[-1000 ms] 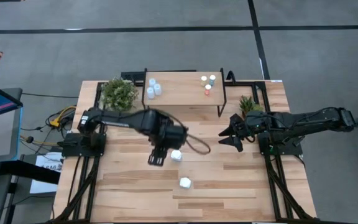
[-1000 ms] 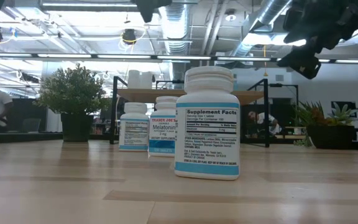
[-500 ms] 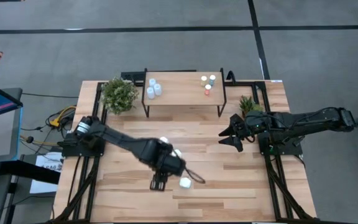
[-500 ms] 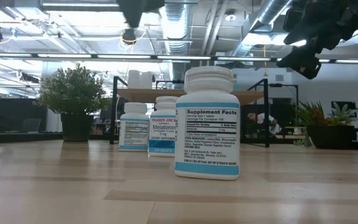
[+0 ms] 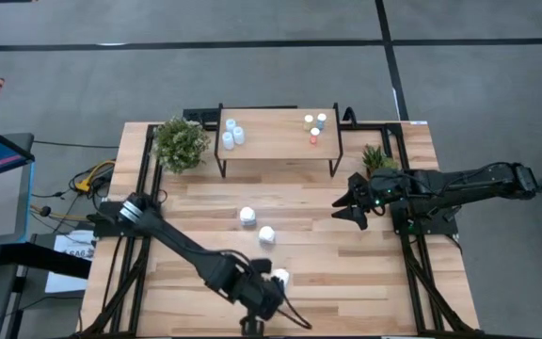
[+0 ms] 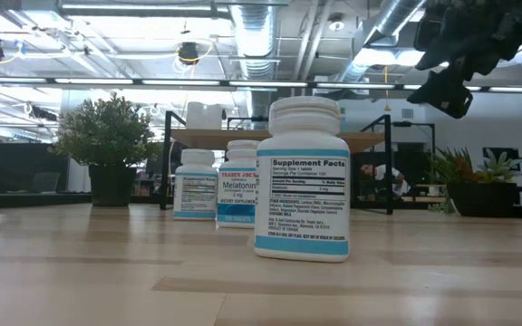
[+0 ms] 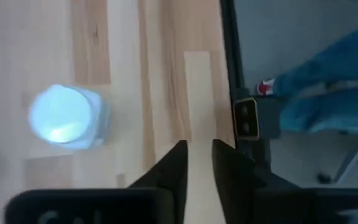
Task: Pick and place medicine bottles onto shelf by color
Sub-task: Move the bottom white blue pill bottle to the middle of the table
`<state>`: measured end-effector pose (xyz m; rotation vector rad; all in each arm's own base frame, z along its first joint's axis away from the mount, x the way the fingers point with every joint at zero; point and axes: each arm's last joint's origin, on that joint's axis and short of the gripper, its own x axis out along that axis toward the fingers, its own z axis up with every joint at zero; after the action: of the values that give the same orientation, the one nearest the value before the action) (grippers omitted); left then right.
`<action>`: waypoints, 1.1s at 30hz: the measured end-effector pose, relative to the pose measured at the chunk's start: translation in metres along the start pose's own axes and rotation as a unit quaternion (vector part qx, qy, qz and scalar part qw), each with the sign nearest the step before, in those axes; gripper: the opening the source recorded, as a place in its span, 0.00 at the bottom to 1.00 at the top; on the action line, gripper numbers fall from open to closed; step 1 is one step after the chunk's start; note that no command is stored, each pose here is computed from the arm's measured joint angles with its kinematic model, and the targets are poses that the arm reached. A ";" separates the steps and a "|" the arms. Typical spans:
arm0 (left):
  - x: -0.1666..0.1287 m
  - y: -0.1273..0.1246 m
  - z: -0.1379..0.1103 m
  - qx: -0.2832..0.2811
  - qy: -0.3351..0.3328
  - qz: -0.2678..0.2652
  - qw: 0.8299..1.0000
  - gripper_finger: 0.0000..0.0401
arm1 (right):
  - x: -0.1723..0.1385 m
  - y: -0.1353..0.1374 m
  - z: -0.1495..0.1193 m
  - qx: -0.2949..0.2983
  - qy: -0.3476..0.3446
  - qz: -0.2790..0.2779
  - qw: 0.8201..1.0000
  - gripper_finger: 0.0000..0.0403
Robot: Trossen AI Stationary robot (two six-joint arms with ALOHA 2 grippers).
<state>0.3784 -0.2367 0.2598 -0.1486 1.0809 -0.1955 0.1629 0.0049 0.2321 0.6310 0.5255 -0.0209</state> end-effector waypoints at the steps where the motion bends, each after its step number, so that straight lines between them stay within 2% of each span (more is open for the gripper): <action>1: 0.008 -0.001 -0.001 -0.016 0.000 0.002 1.000 0.12 | 0.000 0.000 0.000 0.000 0.000 0.000 1.000 0.62; 3: 0.025 -0.004 0.001 -0.033 -0.014 0.000 0.999 0.08 | 0.000 0.000 -0.001 0.001 0.004 -0.003 1.000 0.62; 8: 0.064 -0.009 0.000 -0.021 -0.047 0.009 0.999 0.02 | 0.000 -0.001 -0.001 0.016 0.007 -0.004 1.000 0.62; 12: 0.088 -0.005 -0.005 -0.033 -0.040 0.025 0.998 0.00 | 0.000 -0.001 -0.001 0.019 0.006 -0.004 1.000 0.62; 16: 0.091 0.002 -0.002 -0.044 -0.065 0.067 0.995 0.00 | 0.000 -0.001 -0.001 0.020 0.007 -0.005 1.000 0.62; 24: 0.090 0.030 -0.006 -0.037 -0.001 0.137 0.990 0.00 | 0.000 -0.001 -0.001 0.019 0.007 -0.005 1.000 0.62; 33: 0.089 0.071 0.006 -0.008 0.041 0.148 0.988 0.00 | 0.000 -0.001 -0.001 0.024 0.007 -0.005 1.000 0.62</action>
<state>0.4309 -0.1877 0.1705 0.0080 1.1734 0.0745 0.1617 0.0047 0.2310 0.6752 0.5421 -0.0383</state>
